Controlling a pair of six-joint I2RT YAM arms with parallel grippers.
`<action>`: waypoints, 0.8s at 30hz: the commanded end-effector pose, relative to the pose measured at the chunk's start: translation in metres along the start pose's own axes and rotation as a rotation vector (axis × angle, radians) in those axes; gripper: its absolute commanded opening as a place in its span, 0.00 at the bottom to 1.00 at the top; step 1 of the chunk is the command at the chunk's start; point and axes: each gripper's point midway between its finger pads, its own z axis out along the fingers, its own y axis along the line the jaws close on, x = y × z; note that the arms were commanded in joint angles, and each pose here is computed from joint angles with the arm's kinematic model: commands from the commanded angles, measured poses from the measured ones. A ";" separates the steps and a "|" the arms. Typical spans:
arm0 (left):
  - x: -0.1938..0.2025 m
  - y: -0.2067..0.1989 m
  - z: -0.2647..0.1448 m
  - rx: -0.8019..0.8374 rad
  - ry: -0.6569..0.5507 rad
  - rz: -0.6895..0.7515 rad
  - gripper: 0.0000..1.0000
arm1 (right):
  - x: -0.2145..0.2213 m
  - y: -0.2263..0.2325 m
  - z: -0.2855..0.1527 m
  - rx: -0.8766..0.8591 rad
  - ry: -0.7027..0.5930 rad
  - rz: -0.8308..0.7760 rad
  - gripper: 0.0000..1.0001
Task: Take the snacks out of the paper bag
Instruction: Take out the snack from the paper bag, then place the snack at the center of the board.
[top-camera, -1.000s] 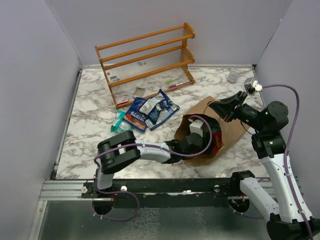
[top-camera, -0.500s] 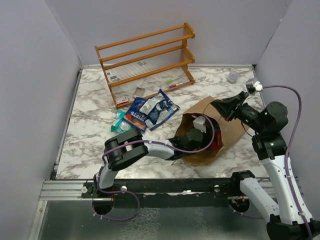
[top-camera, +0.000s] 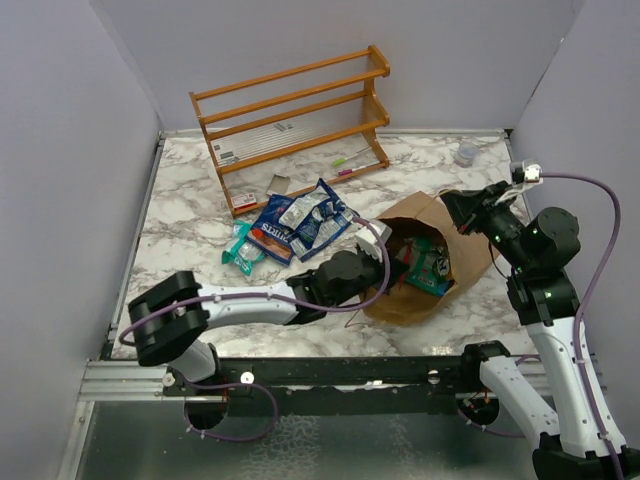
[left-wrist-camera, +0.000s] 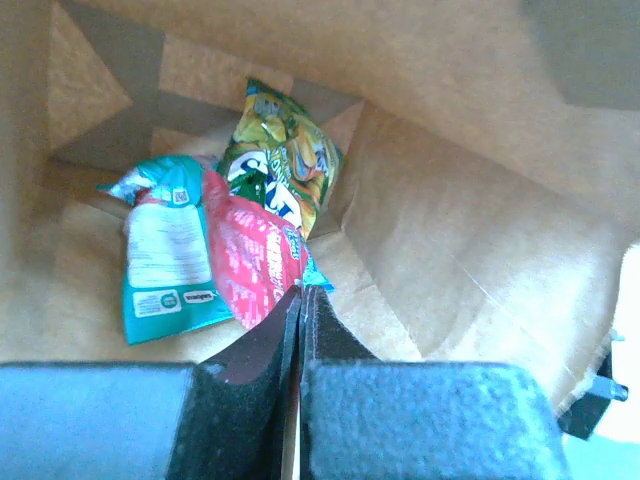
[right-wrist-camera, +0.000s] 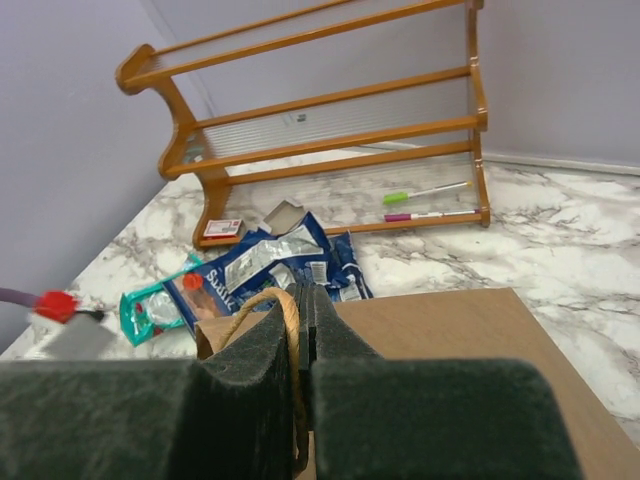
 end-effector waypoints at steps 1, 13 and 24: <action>-0.010 -0.008 -0.034 0.065 0.007 0.086 0.00 | -0.014 -0.016 -0.004 0.111 -0.054 0.003 0.02; -0.075 -0.003 -0.138 0.095 -0.167 0.206 0.00 | -0.016 -0.024 -0.011 0.169 -0.093 0.018 0.02; -0.158 0.092 -0.203 -0.465 -0.518 0.175 0.00 | -0.017 -0.025 -0.011 0.174 -0.097 0.017 0.02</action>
